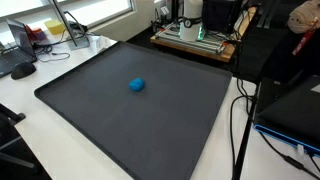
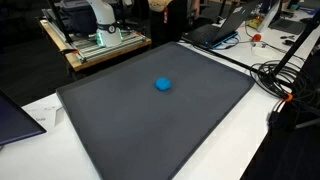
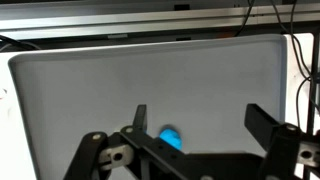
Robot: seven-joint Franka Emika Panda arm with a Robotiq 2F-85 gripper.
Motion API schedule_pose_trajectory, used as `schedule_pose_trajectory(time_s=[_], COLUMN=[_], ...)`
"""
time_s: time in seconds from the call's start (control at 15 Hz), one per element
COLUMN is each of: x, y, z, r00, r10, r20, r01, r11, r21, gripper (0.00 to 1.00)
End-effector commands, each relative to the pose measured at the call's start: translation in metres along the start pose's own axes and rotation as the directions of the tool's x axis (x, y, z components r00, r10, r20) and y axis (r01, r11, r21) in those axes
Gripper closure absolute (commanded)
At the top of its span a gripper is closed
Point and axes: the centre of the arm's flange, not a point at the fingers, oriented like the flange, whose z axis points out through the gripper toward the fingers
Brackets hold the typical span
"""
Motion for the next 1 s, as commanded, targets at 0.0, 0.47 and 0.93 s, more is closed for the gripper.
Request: schedule_pose_trajectory(time_s=[0.0,0.47,0.93], x=[0.0,0.005,-0.01], y=[0.0,-0.053,-0.172], z=[0.0,-0.003,-0.006], r00=[1.0,0.982,0.83], r10=[0.0,-0.189,-0.555], r20=[0.0,-0.03,-0.048], r01=[0.0,0.186,0.547], r11=[1.0,0.98,0.829], r21=[0.0,-0.068,-0.113], gripper=[0.0,0.0,0.0])
